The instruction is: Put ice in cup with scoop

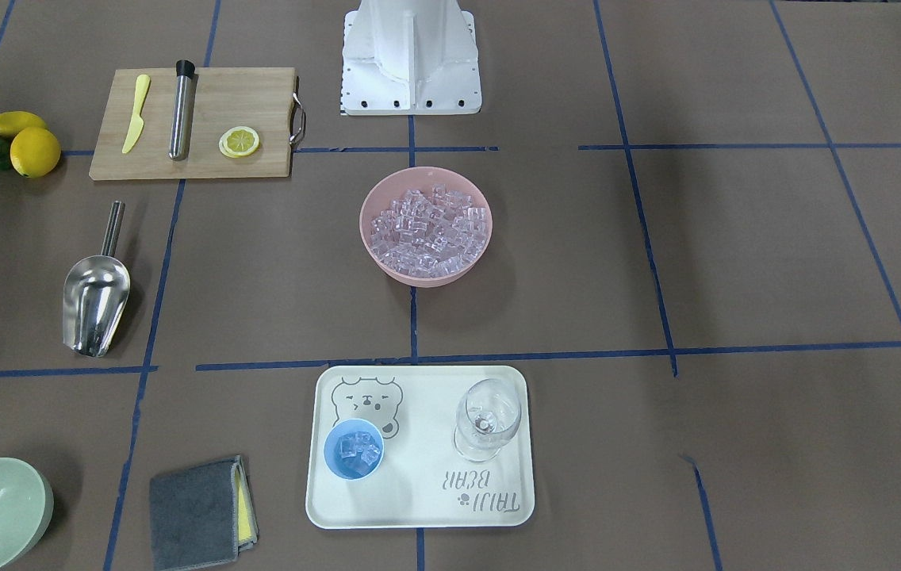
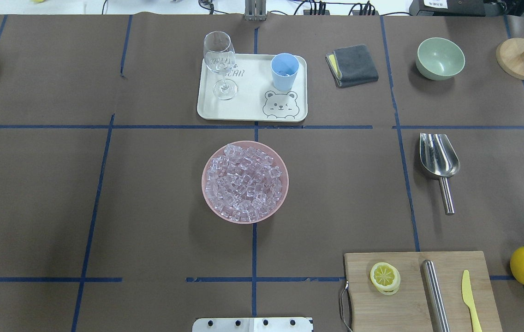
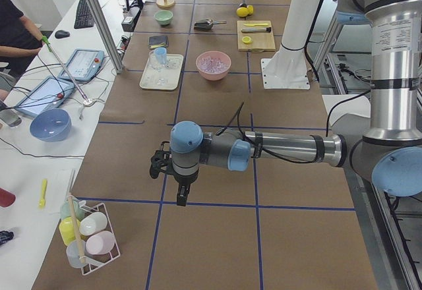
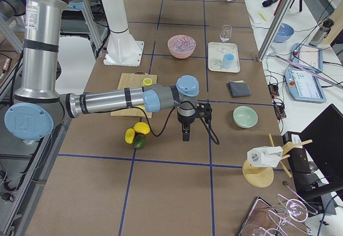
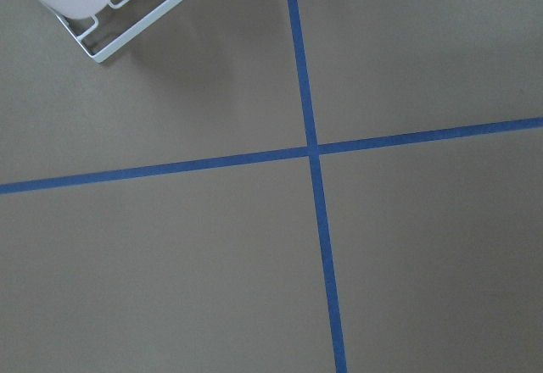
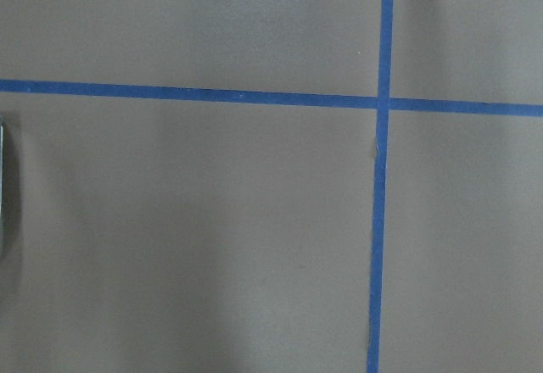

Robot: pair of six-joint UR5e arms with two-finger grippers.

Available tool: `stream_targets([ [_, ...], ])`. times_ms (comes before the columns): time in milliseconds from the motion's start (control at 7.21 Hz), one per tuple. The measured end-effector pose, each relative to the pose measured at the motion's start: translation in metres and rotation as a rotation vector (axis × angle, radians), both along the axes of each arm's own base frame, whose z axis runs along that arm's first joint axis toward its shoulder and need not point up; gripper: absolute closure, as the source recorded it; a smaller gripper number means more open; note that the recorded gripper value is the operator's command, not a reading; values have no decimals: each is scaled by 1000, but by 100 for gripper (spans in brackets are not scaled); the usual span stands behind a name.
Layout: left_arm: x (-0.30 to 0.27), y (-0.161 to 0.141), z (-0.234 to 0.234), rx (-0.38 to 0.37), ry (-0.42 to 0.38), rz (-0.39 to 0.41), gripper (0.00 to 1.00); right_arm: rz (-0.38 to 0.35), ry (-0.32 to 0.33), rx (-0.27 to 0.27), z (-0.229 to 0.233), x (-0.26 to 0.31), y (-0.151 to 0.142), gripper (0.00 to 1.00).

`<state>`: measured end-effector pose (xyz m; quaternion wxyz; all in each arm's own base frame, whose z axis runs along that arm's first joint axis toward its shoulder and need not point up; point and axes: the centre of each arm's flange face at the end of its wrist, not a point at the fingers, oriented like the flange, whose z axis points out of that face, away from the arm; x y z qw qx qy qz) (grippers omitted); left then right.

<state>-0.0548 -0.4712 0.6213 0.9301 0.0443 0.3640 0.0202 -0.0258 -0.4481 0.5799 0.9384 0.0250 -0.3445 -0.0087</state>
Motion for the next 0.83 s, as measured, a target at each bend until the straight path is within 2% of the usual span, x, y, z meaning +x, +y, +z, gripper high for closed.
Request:
stream_targets([
  [277,0,1,2,18,-7,72,0,-10,-3,4,9,9,2,0],
  [555,-1,3,5,43,-9,115,0,-11,-25,-18,16,10,4,0],
  [832,-2,3,6,18,-9,155,0,-11,-42,-38,23,9,5,0],
])
